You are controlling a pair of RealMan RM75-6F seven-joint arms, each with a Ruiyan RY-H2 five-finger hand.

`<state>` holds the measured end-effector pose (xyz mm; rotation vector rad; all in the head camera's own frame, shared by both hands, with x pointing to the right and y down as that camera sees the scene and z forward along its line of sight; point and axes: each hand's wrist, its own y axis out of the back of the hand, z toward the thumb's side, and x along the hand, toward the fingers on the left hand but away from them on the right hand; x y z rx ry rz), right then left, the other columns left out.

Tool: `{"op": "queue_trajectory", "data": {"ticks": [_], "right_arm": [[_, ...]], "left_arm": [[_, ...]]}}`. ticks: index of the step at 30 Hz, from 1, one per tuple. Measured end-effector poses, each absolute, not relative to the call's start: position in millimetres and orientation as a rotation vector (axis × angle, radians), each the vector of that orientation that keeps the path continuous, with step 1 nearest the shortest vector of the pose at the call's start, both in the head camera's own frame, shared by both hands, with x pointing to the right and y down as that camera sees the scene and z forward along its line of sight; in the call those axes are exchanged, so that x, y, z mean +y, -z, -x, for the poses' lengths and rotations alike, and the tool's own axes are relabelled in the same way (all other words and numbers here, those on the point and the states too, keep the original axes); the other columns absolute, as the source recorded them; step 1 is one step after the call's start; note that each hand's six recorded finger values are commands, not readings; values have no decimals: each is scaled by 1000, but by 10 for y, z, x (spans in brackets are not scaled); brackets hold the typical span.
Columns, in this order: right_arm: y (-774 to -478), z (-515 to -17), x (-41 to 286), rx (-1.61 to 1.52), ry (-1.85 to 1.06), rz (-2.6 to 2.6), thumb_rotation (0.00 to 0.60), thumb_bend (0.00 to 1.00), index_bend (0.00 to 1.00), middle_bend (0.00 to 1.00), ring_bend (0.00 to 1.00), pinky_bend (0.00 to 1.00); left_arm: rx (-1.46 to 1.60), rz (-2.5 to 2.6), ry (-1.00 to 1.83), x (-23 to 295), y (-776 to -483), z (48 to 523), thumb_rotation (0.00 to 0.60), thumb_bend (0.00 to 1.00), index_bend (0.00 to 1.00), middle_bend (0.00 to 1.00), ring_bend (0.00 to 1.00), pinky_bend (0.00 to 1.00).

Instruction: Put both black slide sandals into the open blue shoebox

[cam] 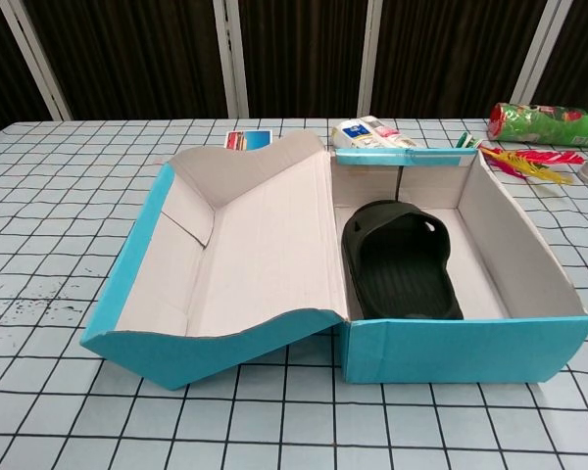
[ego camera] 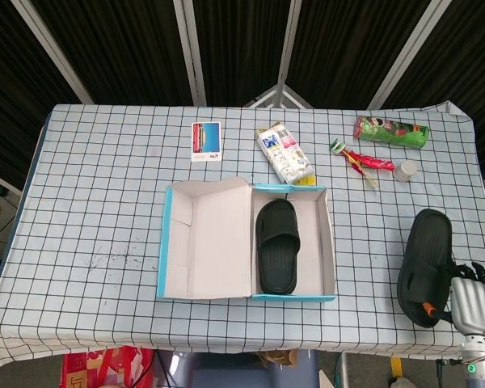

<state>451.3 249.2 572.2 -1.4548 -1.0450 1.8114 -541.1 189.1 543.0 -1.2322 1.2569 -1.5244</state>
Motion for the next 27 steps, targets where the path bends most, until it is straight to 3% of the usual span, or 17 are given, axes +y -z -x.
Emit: {"op": "queue_trajectory", "data": {"ticks": [10,21,27], "right_arm": [[-5497,-4293,1898,-1234,-1649,1758,600,561,512,415,372,112],[-5731,-3493,1074,-1226,-1540,2198,600,569,515,415,384,163],[-5821,-3154,891,-1326,-1553,2365,600,575,519,416,384,163]], "left_arm": [[1291,1272,1470,1872,-5390,5400,600,373,68,0,0,131],[1333,1242,1345,1869,-5215,5417,600,373,74,0,0,117],[1334,1227,1334,1858,-5205,5433,600,373,74,0,0,102]]}}
